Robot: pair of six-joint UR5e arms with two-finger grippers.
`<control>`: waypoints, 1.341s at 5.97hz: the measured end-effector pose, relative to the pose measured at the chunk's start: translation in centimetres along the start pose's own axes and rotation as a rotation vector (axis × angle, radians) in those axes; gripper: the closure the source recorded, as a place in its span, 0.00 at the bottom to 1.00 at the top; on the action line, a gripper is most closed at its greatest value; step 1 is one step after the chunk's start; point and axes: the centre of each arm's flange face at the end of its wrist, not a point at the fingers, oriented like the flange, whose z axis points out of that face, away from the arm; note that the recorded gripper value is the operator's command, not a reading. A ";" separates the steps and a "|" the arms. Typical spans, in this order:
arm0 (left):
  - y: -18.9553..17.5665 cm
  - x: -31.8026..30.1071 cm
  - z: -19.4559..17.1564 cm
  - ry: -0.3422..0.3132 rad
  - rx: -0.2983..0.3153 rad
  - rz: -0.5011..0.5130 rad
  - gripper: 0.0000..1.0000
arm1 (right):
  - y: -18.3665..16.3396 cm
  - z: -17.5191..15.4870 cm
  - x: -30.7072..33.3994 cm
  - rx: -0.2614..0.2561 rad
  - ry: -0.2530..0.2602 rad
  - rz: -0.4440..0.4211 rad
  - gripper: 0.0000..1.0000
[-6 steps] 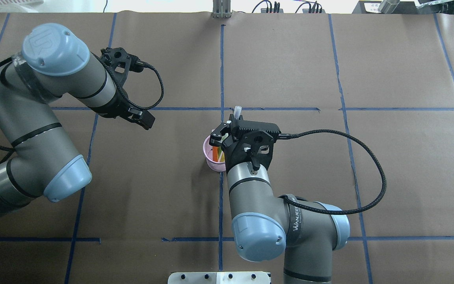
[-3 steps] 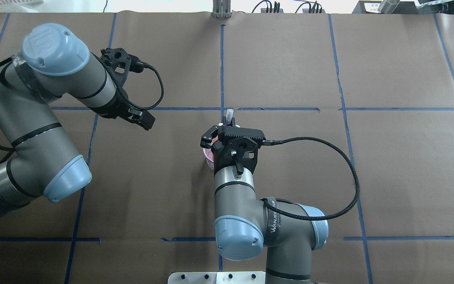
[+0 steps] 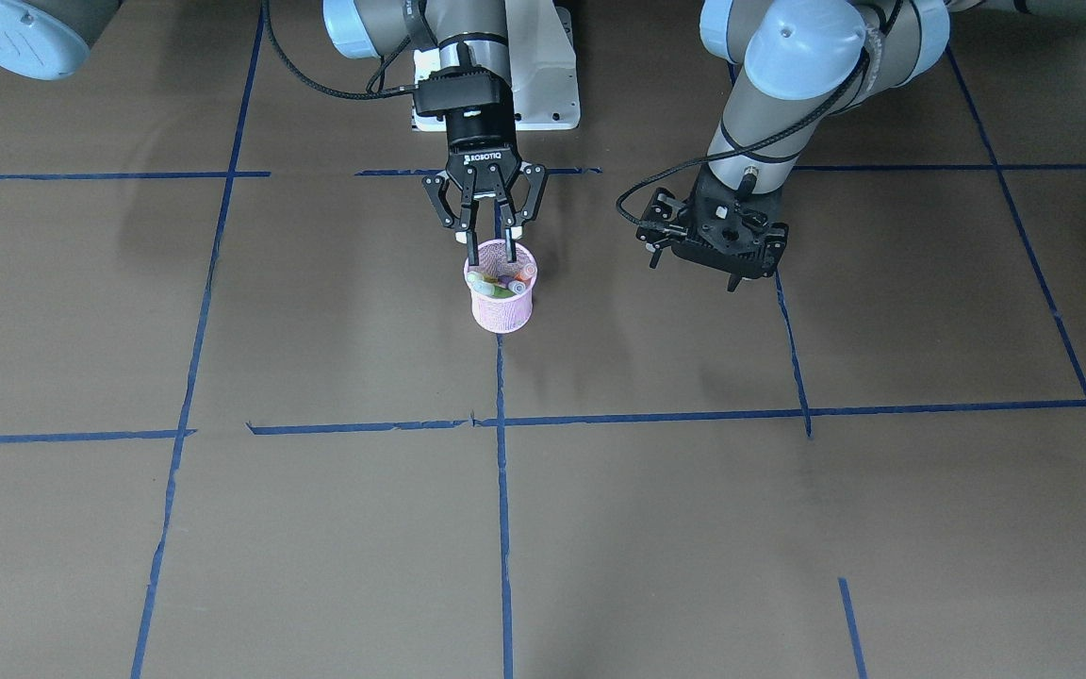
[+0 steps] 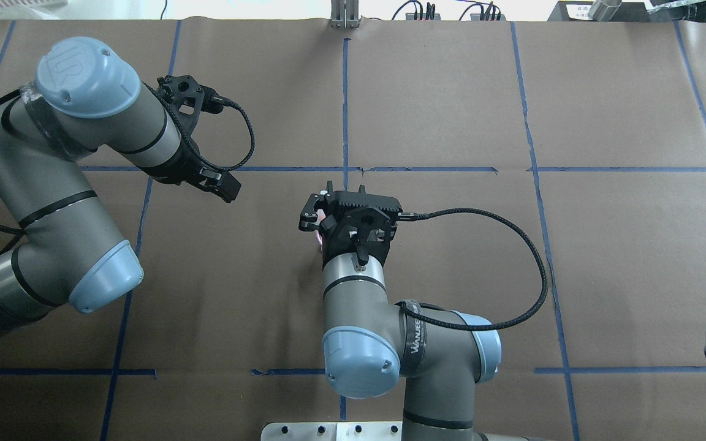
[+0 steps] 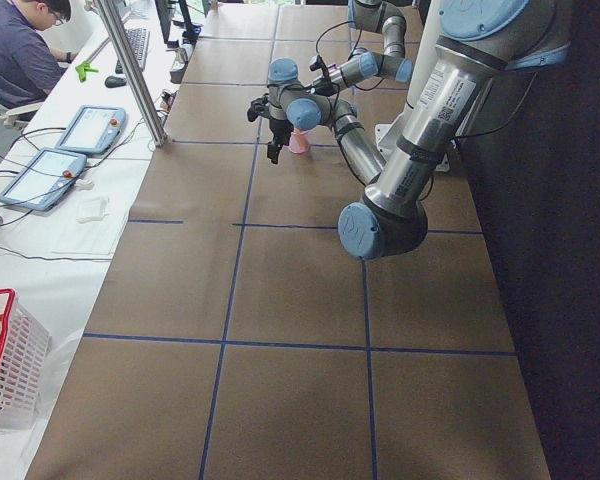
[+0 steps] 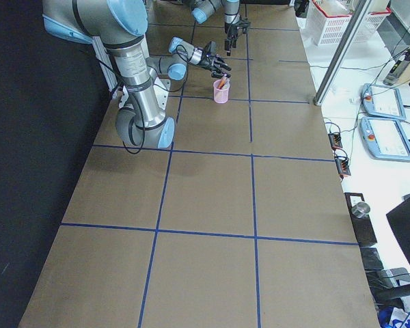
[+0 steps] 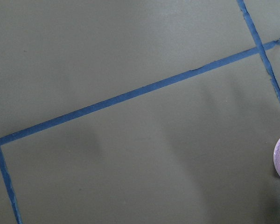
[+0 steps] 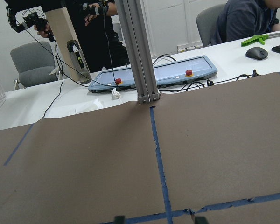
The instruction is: Collect pens into pen holder
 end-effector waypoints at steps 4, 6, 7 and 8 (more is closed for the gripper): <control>-2.0 -6.1 -3.6 -0.026 -0.026 -0.098 0.00 | -11.6 3.9 4.6 -0.554 0.067 -0.003 0.00; -1.3 -15.4 -5.9 -0.008 -0.061 -0.107 0.00 | -19.2 7.9 12.3 -0.775 0.081 -0.131 0.00; 0.1 -22.1 -7.0 -0.021 -0.066 -0.078 0.00 | -22.6 10.3 18.9 -0.847 0.074 -0.239 0.00; 2.1 -28.9 -8.4 -0.045 -0.067 -0.036 0.00 | -26.2 12.0 27.2 -0.914 0.049 -0.327 0.00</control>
